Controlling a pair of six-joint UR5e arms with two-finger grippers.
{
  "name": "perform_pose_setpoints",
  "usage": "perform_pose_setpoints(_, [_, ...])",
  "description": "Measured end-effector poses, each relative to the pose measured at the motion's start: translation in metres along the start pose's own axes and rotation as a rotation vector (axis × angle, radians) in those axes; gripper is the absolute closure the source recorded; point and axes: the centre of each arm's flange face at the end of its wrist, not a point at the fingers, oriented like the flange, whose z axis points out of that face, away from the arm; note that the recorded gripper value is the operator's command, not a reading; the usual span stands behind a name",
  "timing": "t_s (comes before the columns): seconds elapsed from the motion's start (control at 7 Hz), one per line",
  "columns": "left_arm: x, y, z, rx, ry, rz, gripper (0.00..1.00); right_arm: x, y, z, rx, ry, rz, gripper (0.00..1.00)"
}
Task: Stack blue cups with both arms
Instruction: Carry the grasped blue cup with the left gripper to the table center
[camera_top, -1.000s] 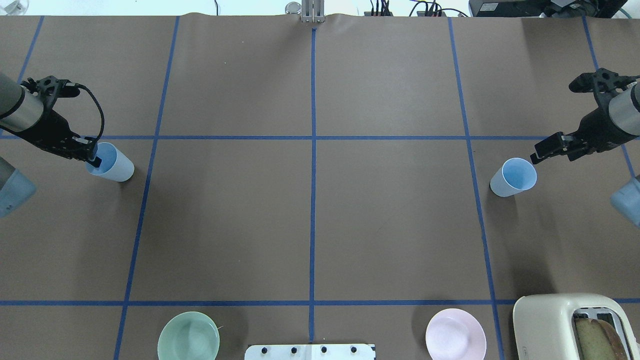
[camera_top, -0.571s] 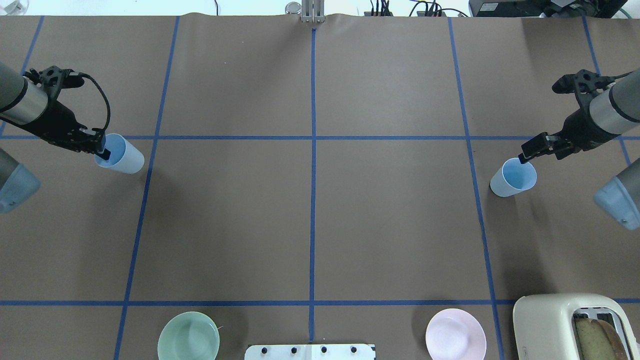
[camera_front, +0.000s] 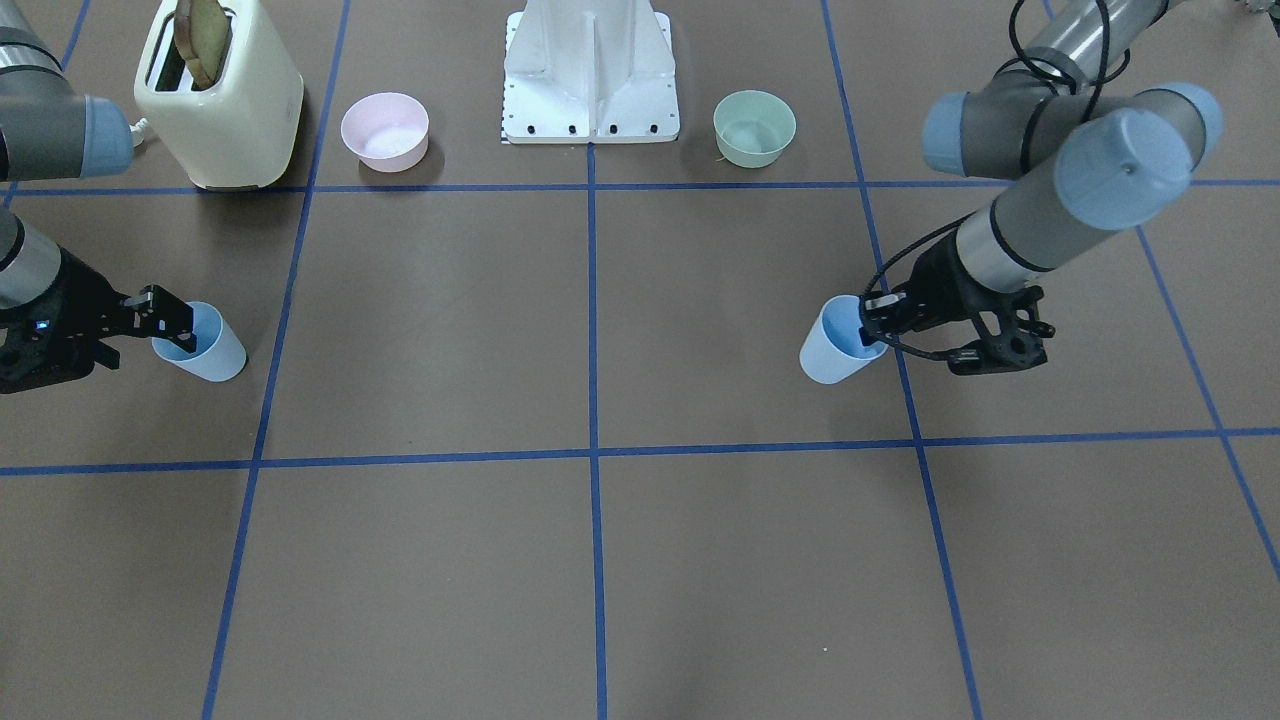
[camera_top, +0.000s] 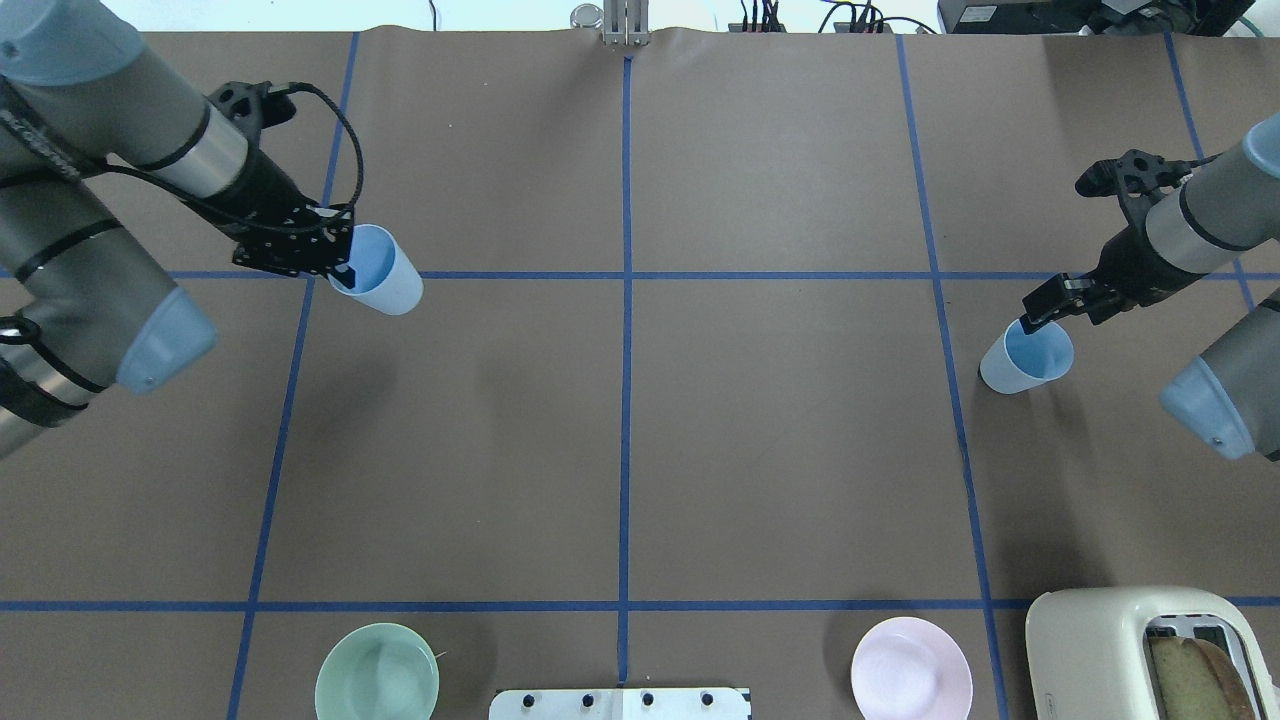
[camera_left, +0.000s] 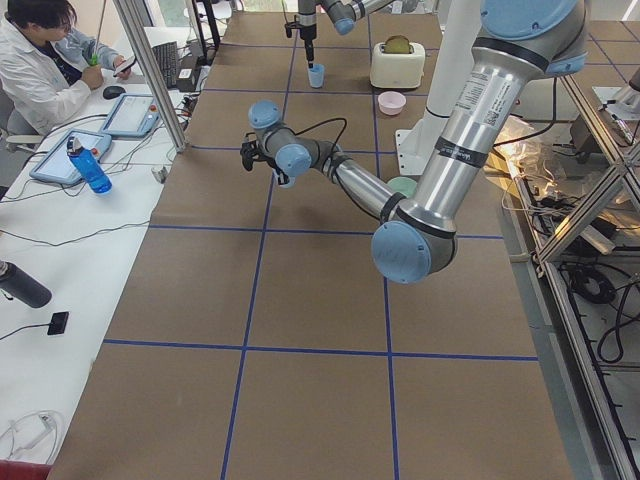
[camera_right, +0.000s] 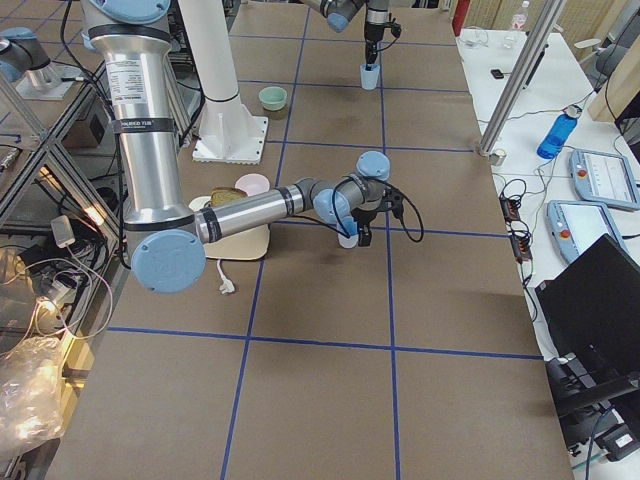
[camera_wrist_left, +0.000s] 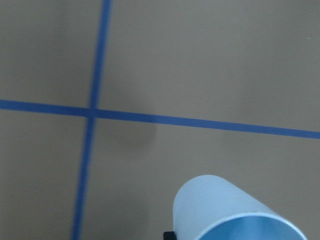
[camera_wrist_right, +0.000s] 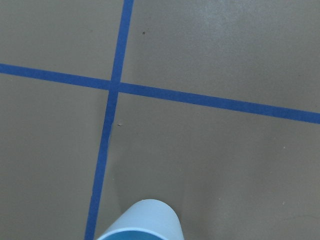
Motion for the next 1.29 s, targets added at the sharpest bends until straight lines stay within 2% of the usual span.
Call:
perform_pose_setpoints(0.29, [0.066, 0.038, 0.033, -0.001, 0.002, -0.049, 1.00, 0.005, 0.005, 0.001, -0.003, 0.003, 0.001, 0.13])
perform_pose_setpoints(0.57, [0.111, 0.071, 0.059, 0.005, 0.004, -0.075, 1.00, 0.012, 0.012, 0.002, -0.007, 0.008, 0.003, 0.34])
perform_pose_setpoints(0.71, [0.130, 0.087, 0.068, 0.003, 0.010, -0.088, 1.00, 0.013, 0.014, 0.003, -0.010, 0.010, 0.004, 0.37])
perform_pose_setpoints(1.14, [0.187, 0.122, 0.084, 0.011, 0.002, -0.110, 1.00, 0.012, 0.020, 0.012, -0.021, 0.022, 0.000, 0.37])
perform_pose_setpoints(1.29, [0.193, 0.127, 0.088, 0.012, -0.004, -0.109, 1.00, 0.009, 0.021, 0.015, -0.025, 0.023, -0.004, 0.44])
